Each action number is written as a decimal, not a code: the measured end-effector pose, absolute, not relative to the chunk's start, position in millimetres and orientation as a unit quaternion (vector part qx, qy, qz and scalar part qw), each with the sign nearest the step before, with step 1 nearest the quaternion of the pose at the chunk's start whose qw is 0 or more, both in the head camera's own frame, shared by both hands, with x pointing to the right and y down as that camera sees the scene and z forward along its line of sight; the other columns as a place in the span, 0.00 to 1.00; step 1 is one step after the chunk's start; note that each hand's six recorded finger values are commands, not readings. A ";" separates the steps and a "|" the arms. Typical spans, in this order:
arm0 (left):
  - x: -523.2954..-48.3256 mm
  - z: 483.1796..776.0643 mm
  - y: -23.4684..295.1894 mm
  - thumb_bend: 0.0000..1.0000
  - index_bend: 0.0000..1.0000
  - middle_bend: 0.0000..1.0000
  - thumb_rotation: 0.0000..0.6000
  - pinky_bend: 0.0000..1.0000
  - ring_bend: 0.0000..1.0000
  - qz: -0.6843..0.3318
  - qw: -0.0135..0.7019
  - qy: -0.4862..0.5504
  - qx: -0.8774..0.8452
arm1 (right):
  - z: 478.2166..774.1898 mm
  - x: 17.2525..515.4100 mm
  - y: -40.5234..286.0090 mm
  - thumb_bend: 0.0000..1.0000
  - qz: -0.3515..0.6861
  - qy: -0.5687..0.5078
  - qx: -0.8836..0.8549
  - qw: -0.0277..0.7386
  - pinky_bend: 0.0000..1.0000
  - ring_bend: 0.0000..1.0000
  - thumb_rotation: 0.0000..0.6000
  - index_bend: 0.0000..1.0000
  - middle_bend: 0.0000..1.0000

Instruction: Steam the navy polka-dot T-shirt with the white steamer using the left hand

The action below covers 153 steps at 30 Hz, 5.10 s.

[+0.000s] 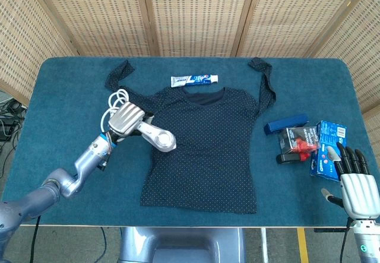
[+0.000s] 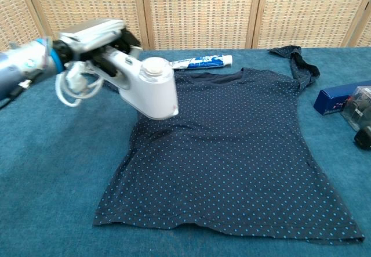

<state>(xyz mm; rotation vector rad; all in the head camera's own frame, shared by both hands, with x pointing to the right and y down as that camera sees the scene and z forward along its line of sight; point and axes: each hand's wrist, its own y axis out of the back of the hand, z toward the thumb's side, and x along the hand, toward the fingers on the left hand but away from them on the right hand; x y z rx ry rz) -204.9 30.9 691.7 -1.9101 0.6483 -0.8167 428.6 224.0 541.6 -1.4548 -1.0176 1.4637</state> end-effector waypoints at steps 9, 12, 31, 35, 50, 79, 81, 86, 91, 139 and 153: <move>-138.3 712.8 30.8 0.52 1.00 0.82 1.00 0.80 0.74 -0.319 0.461 0.229 -0.795 | 546.8 434.8 221.6 0.00 0.592 -0.403 -0.574 0.397 0.00 0.00 1.00 0.00 0.00; -126.5 718.1 26.0 0.52 1.00 0.82 1.00 0.80 0.74 -0.322 0.461 0.227 -0.795 | 546.8 436.7 220.8 0.00 0.594 -0.405 -0.571 0.395 0.00 0.00 1.00 0.01 0.00; -118.9 760.4 9.9 0.52 1.00 0.82 1.00 0.80 0.74 -0.401 0.378 0.255 -0.795 | 552.2 441.7 218.7 0.00 0.604 -0.404 -0.569 0.385 0.00 0.00 1.00 0.01 0.00; -117.7 763.5 13.4 0.52 1.00 0.82 1.00 0.80 0.74 -0.402 0.369 0.254 -0.799 | 551.9 441.9 218.8 0.00 0.604 -0.405 -0.569 0.385 0.00 0.00 1.00 0.01 0.00; -105.6 768.6 35.9 0.51 1.00 0.82 1.00 0.80 0.74 -0.382 0.368 0.212 -0.821 | 552.5 440.1 219.8 0.00 0.599 -0.404 -0.578 0.378 0.00 0.00 1.00 0.01 0.00; -76.7 752.5 99.2 0.51 1.00 0.82 1.00 0.80 0.74 -0.281 0.383 0.126 -0.871 | 549.7 436.0 221.5 0.00 0.593 -0.404 -0.583 0.380 0.00 0.00 1.00 0.01 0.00; -73.3 749.5 105.1 0.51 1.00 0.82 1.00 0.80 0.74 -0.271 0.384 0.119 -0.875 | 549.6 436.1 221.7 0.00 0.593 -0.404 -0.583 0.380 0.00 0.00 1.00 0.01 0.00; -65.2 743.6 118.3 0.51 1.00 0.82 1.00 0.80 0.74 -0.251 0.391 0.099 -0.880 | 549.2 435.9 221.8 0.00 0.593 -0.404 -0.583 0.381 0.00 0.00 1.00 0.01 0.00; -57.8 738.9 131.1 0.51 1.00 0.82 1.00 0.80 0.74 -0.235 0.395 0.081 -0.885 | 548.5 436.1 221.7 0.00 0.592 -0.405 -0.583 0.381 0.00 0.00 1.00 0.01 0.00; -123.1 759.5 69.0 0.51 1.00 0.82 1.00 0.80 0.74 -0.336 0.445 0.126 -0.820 | 552.5 434.0 222.6 0.00 0.596 -0.398 -0.584 0.382 0.00 0.00 1.00 0.01 0.00; -160.4 767.3 43.7 0.51 1.00 0.82 1.00 0.80 0.74 -0.387 0.432 0.161 -0.799 | 555.8 431.8 223.5 0.00 0.598 -0.392 -0.586 0.381 0.00 0.00 1.00 0.01 0.00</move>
